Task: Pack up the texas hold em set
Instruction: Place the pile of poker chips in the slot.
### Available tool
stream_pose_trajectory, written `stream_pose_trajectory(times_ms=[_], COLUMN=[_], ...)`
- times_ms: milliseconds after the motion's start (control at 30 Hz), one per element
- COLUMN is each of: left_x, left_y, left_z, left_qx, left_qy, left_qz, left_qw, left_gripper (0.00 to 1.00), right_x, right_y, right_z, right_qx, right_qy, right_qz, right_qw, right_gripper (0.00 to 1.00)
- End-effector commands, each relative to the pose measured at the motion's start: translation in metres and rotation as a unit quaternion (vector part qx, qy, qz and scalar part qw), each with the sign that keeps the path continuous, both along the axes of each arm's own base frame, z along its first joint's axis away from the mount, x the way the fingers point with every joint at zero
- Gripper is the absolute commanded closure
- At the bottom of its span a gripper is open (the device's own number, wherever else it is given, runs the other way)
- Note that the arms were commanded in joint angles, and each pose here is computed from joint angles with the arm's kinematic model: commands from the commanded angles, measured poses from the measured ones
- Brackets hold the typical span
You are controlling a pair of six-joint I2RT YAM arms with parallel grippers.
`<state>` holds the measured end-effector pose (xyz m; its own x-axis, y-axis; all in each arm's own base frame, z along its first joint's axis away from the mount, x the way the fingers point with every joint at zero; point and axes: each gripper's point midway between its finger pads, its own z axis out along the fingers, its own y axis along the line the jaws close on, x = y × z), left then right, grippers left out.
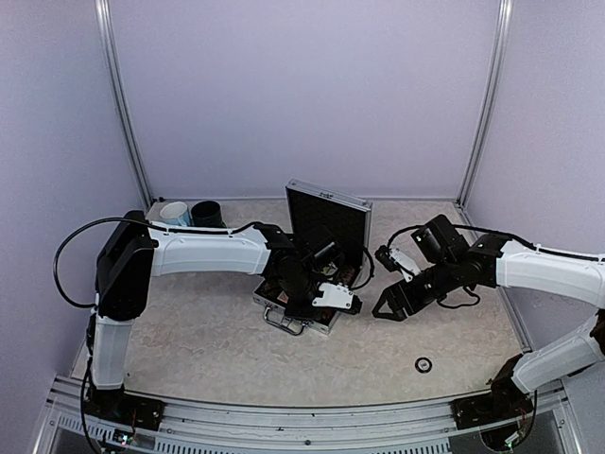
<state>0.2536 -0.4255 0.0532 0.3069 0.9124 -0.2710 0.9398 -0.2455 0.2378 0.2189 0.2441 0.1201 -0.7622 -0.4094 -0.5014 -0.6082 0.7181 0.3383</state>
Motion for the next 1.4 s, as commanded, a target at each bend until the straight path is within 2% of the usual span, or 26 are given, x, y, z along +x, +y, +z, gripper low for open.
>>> stream_pose_trajectory(times_ms=[0, 1367], left_x=[0.015, 0.020], left_y=[-0.001, -0.009], left_z=[0.010, 0.035], left_qx=[-0.016, -0.053], left_qy=[-0.025, -0.035], left_qz=[0.018, 0.024], left_qw=[0.999, 0.998], left_gripper=[0.78, 0.77], right_x=[-0.001, -0.004], right_y=[-0.002, -0.004], right_z=[0.002, -0.003], right_qx=[0.010, 0.012], right_qy=[-0.001, 0.003], right_qz=[-0.001, -0.003], right_qw=[1.000, 1.000], right_gripper=[0.32, 0.33])
